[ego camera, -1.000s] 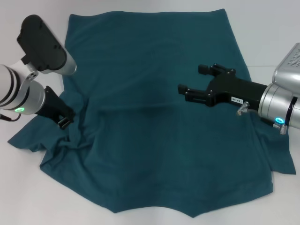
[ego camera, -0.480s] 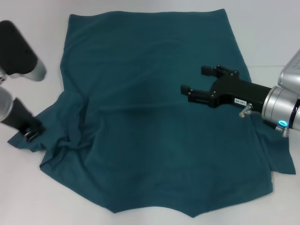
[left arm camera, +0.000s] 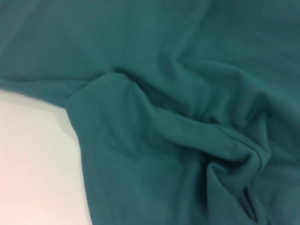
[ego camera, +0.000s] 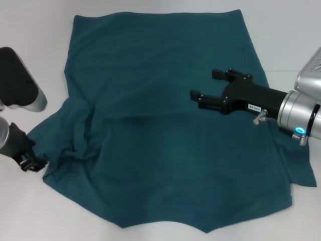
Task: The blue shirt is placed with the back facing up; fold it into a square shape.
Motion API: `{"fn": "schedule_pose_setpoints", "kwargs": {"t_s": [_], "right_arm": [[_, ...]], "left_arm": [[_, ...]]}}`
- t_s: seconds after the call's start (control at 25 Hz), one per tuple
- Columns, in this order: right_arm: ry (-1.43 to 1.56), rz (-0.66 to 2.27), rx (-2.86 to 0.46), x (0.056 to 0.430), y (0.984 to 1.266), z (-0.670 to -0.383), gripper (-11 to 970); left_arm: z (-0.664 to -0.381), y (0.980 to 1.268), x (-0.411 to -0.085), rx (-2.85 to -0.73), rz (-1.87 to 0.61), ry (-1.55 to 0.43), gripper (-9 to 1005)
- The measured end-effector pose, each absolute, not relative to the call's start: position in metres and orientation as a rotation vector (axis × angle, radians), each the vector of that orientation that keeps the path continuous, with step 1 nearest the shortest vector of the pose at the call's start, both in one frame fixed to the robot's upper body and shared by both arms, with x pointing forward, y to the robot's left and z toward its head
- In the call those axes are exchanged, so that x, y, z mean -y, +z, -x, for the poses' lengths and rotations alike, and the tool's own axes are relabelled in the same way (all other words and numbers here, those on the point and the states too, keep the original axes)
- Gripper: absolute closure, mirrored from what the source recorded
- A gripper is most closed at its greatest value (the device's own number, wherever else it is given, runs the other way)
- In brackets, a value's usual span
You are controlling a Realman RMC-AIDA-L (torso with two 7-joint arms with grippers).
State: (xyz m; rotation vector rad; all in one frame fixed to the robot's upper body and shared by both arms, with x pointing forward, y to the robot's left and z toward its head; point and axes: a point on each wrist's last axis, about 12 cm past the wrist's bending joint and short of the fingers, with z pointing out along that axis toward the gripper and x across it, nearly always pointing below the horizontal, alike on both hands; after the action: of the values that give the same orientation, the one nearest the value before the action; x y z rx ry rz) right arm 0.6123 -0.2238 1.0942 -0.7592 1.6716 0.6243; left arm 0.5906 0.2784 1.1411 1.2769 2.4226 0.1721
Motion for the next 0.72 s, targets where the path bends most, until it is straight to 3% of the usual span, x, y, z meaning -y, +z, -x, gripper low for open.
{"fn": "schedule_pose_setpoints", "kwargs": {"t_s": [0.32,0.72], "right_arm": [[0.629,0.740,-1.674,0.226,1.093,-0.611,13],[0.629,0.738,-1.676,0.227,1.093,-0.610,12]], "left_arm": [[-0.594,1.129,-0.283,-2.412,-1.280,0.191,234],[-0.600,1.121,-0.288,-2.382,-1.262,0.231,183]]}}
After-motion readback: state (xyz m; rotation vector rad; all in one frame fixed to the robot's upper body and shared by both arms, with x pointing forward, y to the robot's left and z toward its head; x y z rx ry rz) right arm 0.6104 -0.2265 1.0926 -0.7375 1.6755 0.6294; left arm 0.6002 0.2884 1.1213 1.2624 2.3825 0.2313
